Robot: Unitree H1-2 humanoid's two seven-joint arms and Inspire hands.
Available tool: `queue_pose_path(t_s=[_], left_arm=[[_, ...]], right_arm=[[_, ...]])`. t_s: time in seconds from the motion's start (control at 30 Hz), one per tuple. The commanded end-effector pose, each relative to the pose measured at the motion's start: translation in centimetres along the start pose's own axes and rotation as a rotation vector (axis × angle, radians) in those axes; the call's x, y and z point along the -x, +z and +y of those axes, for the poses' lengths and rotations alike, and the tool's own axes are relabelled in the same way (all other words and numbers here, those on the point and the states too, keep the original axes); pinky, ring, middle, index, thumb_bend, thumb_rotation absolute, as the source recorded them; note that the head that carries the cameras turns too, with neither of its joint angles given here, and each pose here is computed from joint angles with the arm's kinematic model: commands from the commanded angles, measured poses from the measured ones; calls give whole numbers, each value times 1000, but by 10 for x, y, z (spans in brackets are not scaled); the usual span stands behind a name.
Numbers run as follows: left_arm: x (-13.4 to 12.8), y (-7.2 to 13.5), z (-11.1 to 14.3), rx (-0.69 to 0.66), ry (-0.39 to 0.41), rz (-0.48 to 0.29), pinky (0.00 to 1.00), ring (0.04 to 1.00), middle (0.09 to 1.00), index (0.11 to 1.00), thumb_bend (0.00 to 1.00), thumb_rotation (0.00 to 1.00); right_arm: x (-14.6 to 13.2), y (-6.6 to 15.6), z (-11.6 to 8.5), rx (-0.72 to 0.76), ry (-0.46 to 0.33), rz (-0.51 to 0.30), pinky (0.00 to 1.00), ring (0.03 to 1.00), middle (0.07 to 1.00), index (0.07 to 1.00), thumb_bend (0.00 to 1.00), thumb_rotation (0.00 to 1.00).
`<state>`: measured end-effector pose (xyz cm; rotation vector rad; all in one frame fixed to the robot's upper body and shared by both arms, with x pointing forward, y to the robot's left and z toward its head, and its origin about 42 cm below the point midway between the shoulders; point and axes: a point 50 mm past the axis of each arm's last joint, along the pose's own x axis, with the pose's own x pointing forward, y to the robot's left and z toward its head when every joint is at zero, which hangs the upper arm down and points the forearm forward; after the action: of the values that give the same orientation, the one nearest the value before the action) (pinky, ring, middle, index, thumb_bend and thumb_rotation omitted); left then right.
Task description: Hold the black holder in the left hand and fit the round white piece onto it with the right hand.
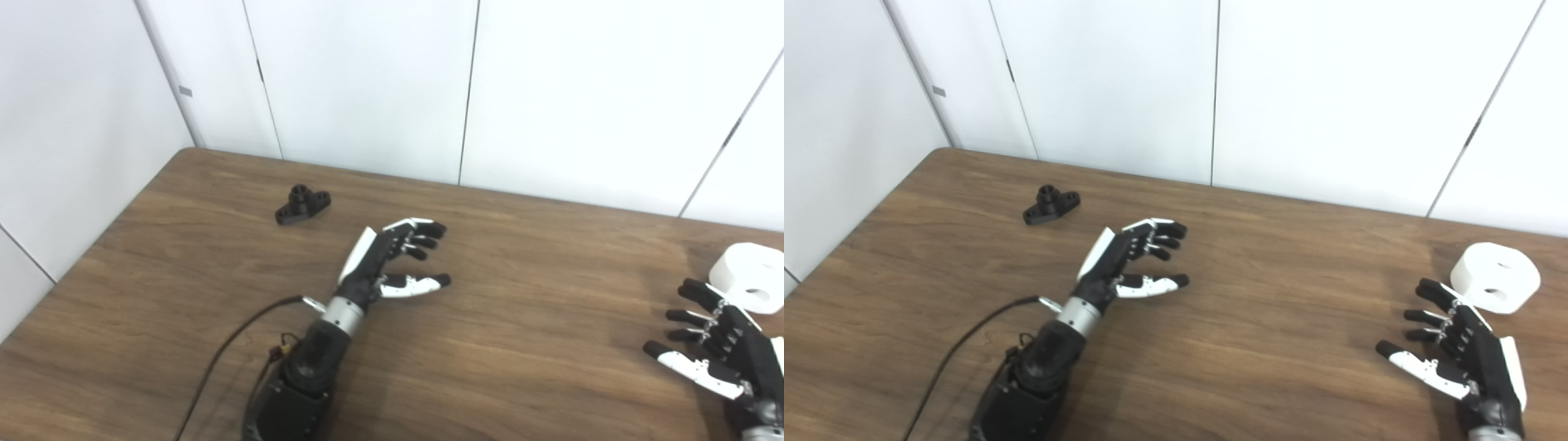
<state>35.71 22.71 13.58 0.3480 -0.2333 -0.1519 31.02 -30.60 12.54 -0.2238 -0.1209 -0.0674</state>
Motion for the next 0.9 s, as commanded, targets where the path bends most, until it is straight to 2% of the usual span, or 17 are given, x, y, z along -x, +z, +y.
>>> queue_pose_path(t_s=[0.0, 0.17, 0.33, 0.53, 0.6, 0.67, 0.73, 0.87], left_arm=[[-19, 27, 16, -56, 13, -91, 637, 749, 762, 724, 763, 0], [-25, 37, 46, -196, 9, -111, 613, 745, 789, 732, 756, 0], [-30, 46, 70, -342, 54, -110, 767, 846, 857, 729, 784, 46], [-35, 58, 99, -445, 124, -117, 736, 848, 876, 729, 792, 47], [-36, 62, 108, -468, 145, -121, 778, 847, 874, 728, 789, 28], [-38, 65, 116, -493, 164, -109, 765, 849, 879, 729, 784, 27], [-40, 69, 124, -510, 183, -105, 708, 856, 888, 729, 773, 14], [-44, 72, 139, -539, 233, -81, 720, 892, 900, 726, 767, 23]], right_arm=[[-5, 5, -8, 20, -3, -33, 530, 662, 800, 770, 772, 0], [-5, 5, -8, 24, -1, -32, 526, 665, 798, 769, 773, 0], [-6, 2, -10, 34, 8, -37, 536, 672, 796, 766, 772, 0], [-5, -1, -10, 25, 16, -43, 536, 669, 793, 763, 775, 0], [-5, -1, -10, 26, 16, -41, 532, 668, 794, 762, 772, 0], [-5, -1, -10, 30, 16, -39, 532, 668, 792, 760, 773, 0], [-5, -1, -10, 36, 16, -37, 525, 660, 786, 757, 777, 7], [-5, -2, -11, 30, 17, -38, 534, 666, 786, 754, 775, 0]])
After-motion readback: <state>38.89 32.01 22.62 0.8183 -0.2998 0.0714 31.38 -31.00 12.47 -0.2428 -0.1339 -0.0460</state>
